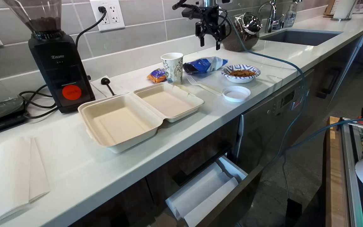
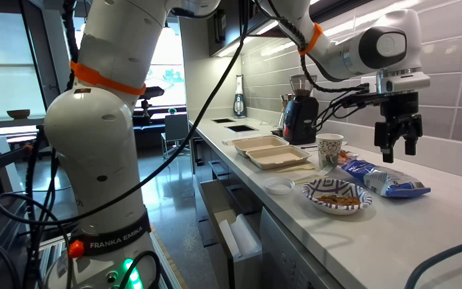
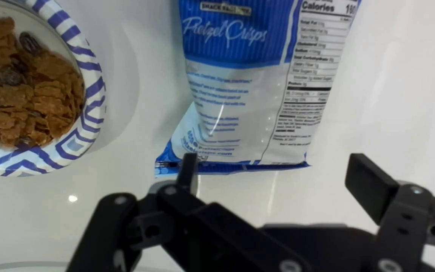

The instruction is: Pour the snacks out of the white and blue packet and into the food pack.

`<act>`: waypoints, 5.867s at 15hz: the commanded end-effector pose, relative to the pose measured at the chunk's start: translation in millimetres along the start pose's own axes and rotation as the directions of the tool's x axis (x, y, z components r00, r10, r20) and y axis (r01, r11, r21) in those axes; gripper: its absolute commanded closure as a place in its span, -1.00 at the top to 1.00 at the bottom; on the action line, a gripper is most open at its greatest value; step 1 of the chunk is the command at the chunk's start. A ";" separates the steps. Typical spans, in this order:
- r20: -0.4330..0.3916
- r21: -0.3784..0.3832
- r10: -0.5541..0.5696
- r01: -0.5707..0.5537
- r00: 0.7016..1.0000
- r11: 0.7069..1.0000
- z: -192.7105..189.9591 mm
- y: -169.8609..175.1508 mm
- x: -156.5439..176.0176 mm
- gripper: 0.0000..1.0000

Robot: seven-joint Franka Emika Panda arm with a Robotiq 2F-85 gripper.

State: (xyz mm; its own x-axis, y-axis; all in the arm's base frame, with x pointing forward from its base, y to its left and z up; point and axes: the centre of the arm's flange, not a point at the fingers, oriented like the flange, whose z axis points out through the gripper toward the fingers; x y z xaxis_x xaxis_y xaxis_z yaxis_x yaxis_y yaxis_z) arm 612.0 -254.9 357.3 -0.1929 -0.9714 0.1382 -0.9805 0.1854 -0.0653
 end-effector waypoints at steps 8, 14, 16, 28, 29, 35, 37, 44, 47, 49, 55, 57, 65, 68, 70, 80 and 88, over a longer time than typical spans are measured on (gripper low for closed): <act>0.031 0.047 -0.021 0.020 0.999 0.999 48.3 -3.6 -7.7 1.00; 0.033 0.029 -0.056 0.055 0.998 0.998 61.4 -4.7 -13.1 0.31; 0.033 0.021 -0.066 0.065 0.997 0.998 62.8 -4.3 -13.2 0.02; 0.029 0.033 -0.056 0.055 0.998 0.998 54.6 -8.2 -13.8 -0.99; 0.026 0.037 -0.057 0.056 0.998 0.998 51.7 -8.0 -14.0 -0.99; -0.007 0.077 -0.065 0.066 0.998 0.995 11.9 1.0 -16.5 -0.99; -0.026 0.097 -0.061 0.063 0.998 0.993 -3.9 7.0 -8.8 -0.99; -0.083 0.161 -0.055 0.067 0.995 0.985 -56.0 23.4 12.5 -0.99; -0.091 0.192 -0.073 0.089 0.993 0.977 -83.1 31.9 9.4 -0.99; -0.093 0.212 -0.088 0.106 0.992 0.971 -99.8 38.0 4.3 -0.99; -0.099 0.273 -0.172 0.193 0.980 0.942 -142.5 61.6 -30.6 -0.99; -0.109 0.295 -0.208 0.231 0.972 0.927 -152.6 70.4 -47.6 -0.99; -0.183 0.428 -0.361 0.405 0.914 0.808 -171.8 88.1 -117.5 -0.99; -0.211 0.486 -0.408 0.457 0.889 0.745 -169.7 92.5 -144.1 -0.99; -0.242 0.495 -0.439 0.499 0.865 0.711 -167.1 95.7 -159.6 -0.99; -0.365 0.456 -0.515 0.631 0.776 0.627 -169.2 93.7 -184.9 -0.96; -0.450 0.391 -0.626 0.771 0.636 0.503 -171.0 102.7 -220.8 -0.99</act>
State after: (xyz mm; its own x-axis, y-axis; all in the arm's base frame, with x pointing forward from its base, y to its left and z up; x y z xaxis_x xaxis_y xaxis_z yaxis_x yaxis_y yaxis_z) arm 551.2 -9.3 489.3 0.4331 -0.7249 0.5357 -0.6640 -0.6585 -0.3542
